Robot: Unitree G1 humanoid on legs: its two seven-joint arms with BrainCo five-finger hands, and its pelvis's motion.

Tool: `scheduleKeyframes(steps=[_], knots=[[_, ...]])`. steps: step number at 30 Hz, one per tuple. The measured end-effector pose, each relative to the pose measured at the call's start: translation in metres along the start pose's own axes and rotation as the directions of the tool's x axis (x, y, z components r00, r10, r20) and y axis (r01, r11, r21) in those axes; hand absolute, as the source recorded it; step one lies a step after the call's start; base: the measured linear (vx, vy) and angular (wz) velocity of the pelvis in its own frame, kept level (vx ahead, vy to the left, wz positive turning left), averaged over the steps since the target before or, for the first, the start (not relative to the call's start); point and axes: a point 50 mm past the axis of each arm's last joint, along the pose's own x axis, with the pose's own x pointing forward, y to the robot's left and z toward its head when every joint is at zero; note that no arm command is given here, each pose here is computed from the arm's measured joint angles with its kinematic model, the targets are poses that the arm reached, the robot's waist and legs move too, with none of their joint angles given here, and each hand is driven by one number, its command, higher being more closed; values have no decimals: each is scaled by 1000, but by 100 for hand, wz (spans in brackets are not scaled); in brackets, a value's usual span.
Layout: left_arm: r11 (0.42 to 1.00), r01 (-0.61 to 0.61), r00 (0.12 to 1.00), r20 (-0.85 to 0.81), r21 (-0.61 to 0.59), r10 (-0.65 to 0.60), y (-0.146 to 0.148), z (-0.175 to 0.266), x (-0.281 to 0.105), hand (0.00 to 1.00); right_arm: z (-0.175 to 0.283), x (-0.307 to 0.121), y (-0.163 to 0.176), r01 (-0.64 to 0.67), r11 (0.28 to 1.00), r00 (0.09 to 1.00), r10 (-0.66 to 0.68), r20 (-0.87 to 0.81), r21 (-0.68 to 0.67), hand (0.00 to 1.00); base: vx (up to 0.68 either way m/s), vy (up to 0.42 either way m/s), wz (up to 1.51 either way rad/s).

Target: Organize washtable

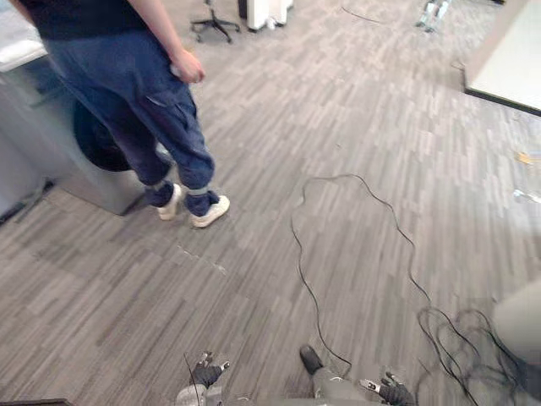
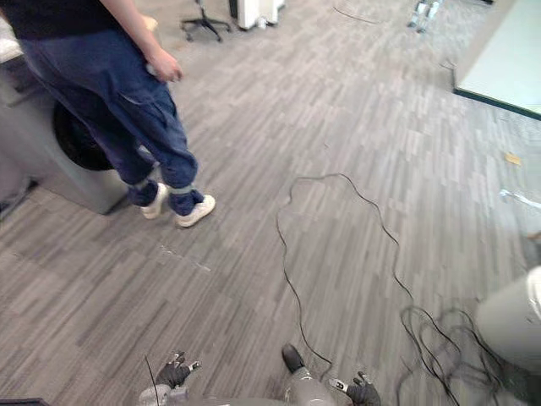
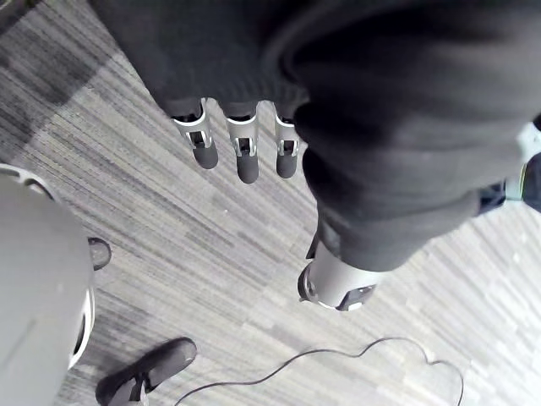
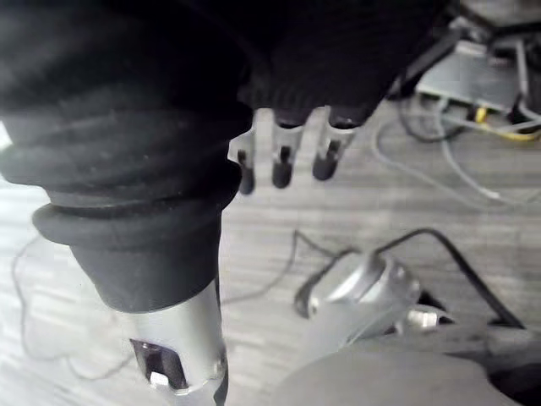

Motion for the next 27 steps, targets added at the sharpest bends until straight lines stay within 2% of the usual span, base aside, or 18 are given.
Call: scheduleKeyframes(steps=[9,14,20,27], knots=[[988,-78,997,-36,-135,73,17,-12,-5,0,-14,-4,1,4,1000,1000,-4,-27,-6,0,-25,-65,-85],[972,-87,995,-75,-217,72,10,-22,-7,0,-19,-6,-6,32,998,999,-30,-37,45,0,37,-143,-23],[943,-123,992,-59,-308,110,18,-18,-6,0,-31,-9,-3,35,995,996,-27,-87,97,0,-11,-89,-15],[960,-117,992,-76,-254,101,20,-23,-8,0,-43,-12,-5,57,982,991,-34,-131,181,0,-27,81,-15]])
